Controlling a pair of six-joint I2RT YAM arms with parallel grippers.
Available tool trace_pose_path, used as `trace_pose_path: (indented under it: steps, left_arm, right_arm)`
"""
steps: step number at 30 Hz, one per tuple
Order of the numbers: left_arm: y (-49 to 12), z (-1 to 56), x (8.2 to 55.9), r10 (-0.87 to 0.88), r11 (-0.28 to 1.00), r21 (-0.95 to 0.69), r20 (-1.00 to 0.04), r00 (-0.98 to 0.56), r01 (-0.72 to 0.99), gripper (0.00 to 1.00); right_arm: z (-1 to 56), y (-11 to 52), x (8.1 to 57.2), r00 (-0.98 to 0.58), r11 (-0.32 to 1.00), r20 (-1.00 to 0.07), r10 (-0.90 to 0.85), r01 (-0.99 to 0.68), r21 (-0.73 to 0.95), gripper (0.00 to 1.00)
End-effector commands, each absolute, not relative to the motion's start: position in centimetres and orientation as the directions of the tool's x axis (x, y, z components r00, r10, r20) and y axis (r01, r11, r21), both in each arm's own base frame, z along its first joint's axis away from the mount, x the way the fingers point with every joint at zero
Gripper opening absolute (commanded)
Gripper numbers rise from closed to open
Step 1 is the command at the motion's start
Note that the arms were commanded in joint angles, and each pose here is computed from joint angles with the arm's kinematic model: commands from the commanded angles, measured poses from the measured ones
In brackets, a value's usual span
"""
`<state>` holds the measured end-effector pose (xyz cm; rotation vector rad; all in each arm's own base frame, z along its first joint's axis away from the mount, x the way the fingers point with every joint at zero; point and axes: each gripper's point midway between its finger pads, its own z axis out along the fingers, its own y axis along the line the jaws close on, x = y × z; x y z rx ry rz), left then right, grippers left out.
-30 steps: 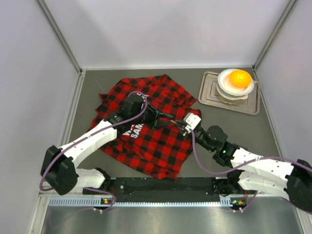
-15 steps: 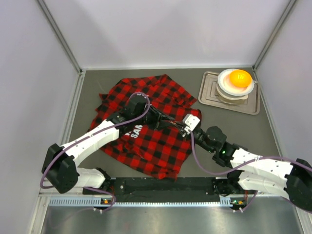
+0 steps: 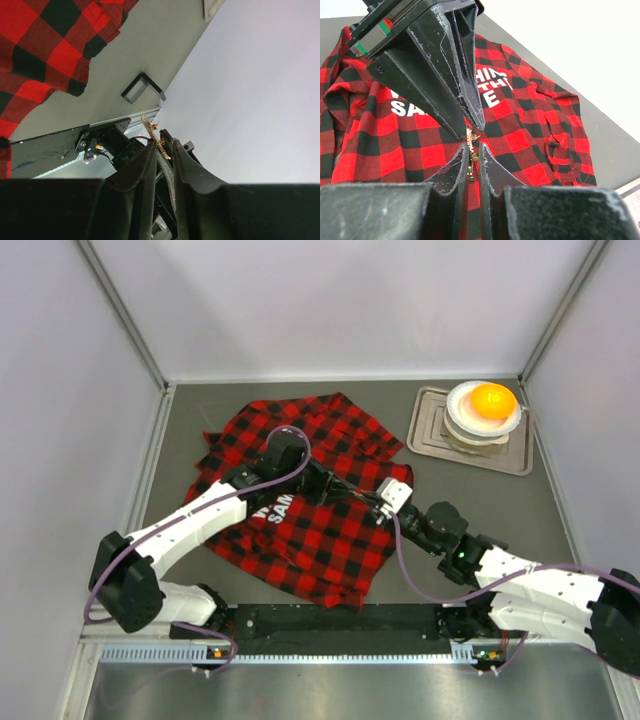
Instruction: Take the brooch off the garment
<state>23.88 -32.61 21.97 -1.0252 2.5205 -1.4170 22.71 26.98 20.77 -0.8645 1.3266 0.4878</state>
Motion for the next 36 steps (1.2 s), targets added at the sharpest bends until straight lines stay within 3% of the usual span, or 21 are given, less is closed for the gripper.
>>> trace_pose_path:
  steps: [1,7,10,11,14,15,16,17,18,19,21,24,27,29,31,36]
  left_arm:
    - [-33.1,22.8,23.9,-0.566,0.396,-0.786,0.199,-0.800,-0.475,0.22]
    - [-33.1,21.9,23.2,-0.554,0.445,-0.751,0.198,-0.809,-0.488,0.19]
    - [-33.2,21.5,23.1,-0.543,0.473,-0.734,0.193,-0.817,-0.487,0.10]
    - [-33.3,21.3,23.0,-0.537,0.478,-0.729,0.198,-0.820,-0.489,0.02]
    - [-33.4,21.7,23.0,-0.519,0.489,-0.744,0.171,-0.838,-0.455,0.00]
    - [-33.3,22.1,23.2,-0.509,0.504,-0.757,0.127,-0.851,-0.415,0.00]
    - [-33.1,22.4,23.5,-0.506,0.517,-0.767,0.084,-0.858,-0.380,0.00]
    - [-32.8,22.9,23.8,-0.498,0.532,-0.778,0.031,-0.866,-0.334,0.00]
    - [-32.1,23.1,24.6,-0.459,0.594,-0.777,-0.114,-0.881,-0.209,0.00]
    - [-31.8,23.4,24.8,-0.424,0.621,-0.772,-0.187,-0.886,-0.133,0.00]
    - [-31.7,24.5,25.1,-0.288,0.646,-0.750,-0.414,-0.863,0.144,0.00]
    - [-31.2,24.7,24.4,-0.130,0.635,-0.657,-0.609,-0.782,0.406,0.00]
    - [-30.0,23.6,23.4,0.069,0.634,-0.492,-0.732,-0.677,0.597,0.00]
    - [-29.4,23.0,21.7,0.195,0.574,-0.430,-0.755,-0.627,0.697,0.00]
    - [-28.2,21.4,20.3,0.338,0.516,-0.332,-0.768,-0.544,0.789,0.00]
    - [-27.0,21.4,18.1,0.406,0.401,-0.254,-0.812,-0.419,0.880,0.00]
  right_arm:
    - [23.4,27.7,21.9,0.294,0.595,-0.952,-0.090,-0.750,-0.288,0.00]
    - [23.9,27.6,21.9,0.320,0.592,-0.942,-0.101,-0.742,-0.315,0.00]
    - [24.2,28.0,21.6,0.335,0.578,-0.936,-0.105,-0.746,-0.331,0.00]
    - [24.1,28.1,21.5,0.336,0.571,-0.935,-0.113,-0.748,-0.337,0.00]
    - [24.1,28.1,21.7,0.315,0.581,-0.941,-0.124,-0.746,-0.326,0.00]
    - [24.0,27.7,22.2,0.290,0.612,-0.948,-0.134,-0.728,-0.309,0.19]
    - [23.8,27.6,22.4,0.238,0.631,-0.962,-0.131,-0.729,-0.266,0.31]
    - [23.7,27.3,22.5,0.206,0.648,-0.971,-0.125,-0.724,-0.237,0.54]
    - [23.4,26.8,22.8,0.165,0.678,-0.978,-0.124,-0.706,-0.205,0.65]
    - [23.8,26.8,22.9,0.092,0.703,-0.993,-0.068,-0.702,-0.113,0.74]
    - [20.9,26.2,22.2,-0.086,0.709,-0.986,-0.143,-0.704,-0.042,0.79]
    - [19.0,26.1,20.5,-0.273,0.709,-0.951,-0.141,-0.699,0.096,0.81]
    - [17.9,25.0,19.1,-0.409,0.722,-0.900,-0.150,-0.667,0.183,0.84]
    - [18.8,24.4,19.2,-0.475,0.718,-0.878,-0.064,-0.633,0.290,0.87]
    - [19.5,24.6,18.9,-0.539,0.626,-0.842,-0.002,-0.658,0.419,0.92]
    - [22.9,25.6,17.7,-0.522,0.362,-0.851,0.057,-0.784,0.505,0.98]
